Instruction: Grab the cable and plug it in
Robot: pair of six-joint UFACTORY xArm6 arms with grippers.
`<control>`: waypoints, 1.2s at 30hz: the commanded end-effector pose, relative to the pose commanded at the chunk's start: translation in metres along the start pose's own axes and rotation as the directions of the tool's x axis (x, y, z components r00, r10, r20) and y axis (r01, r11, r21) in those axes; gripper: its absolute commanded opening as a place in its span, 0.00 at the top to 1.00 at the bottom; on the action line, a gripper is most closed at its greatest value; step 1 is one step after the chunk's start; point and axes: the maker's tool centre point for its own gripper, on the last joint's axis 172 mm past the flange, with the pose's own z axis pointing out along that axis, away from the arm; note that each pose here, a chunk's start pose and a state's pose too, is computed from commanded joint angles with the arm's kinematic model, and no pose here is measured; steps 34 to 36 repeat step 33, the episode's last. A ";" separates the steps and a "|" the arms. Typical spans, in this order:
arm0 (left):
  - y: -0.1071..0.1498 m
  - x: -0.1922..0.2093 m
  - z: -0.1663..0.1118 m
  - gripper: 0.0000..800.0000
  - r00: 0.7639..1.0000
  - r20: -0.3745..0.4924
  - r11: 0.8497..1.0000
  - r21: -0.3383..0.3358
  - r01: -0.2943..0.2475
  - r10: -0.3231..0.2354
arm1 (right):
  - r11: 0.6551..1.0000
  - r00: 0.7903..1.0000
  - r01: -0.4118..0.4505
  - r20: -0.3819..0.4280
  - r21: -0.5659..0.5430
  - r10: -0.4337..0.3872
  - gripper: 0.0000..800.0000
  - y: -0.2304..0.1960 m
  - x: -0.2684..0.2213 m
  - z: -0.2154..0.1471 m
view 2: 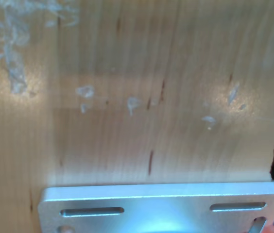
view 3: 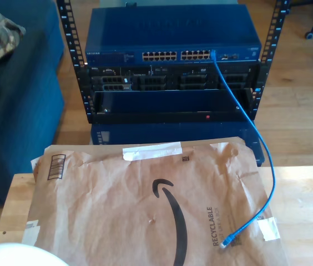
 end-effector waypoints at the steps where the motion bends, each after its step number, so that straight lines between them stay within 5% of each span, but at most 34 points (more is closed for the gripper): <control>1: 0.000 -0.001 0.001 0.00 1.000 0.002 1.000 0.000 -0.002 0.002 | 1.000 1.000 0.003 -0.005 0.000 -0.003 0.00 0.000 0.001 0.000; 36: 0.000 -0.001 0.001 0.00 1.000 0.002 1.000 0.000 -0.002 0.002 | 1.000 1.000 0.003 -0.009 0.001 -0.003 0.00 -0.001 0.002 0.000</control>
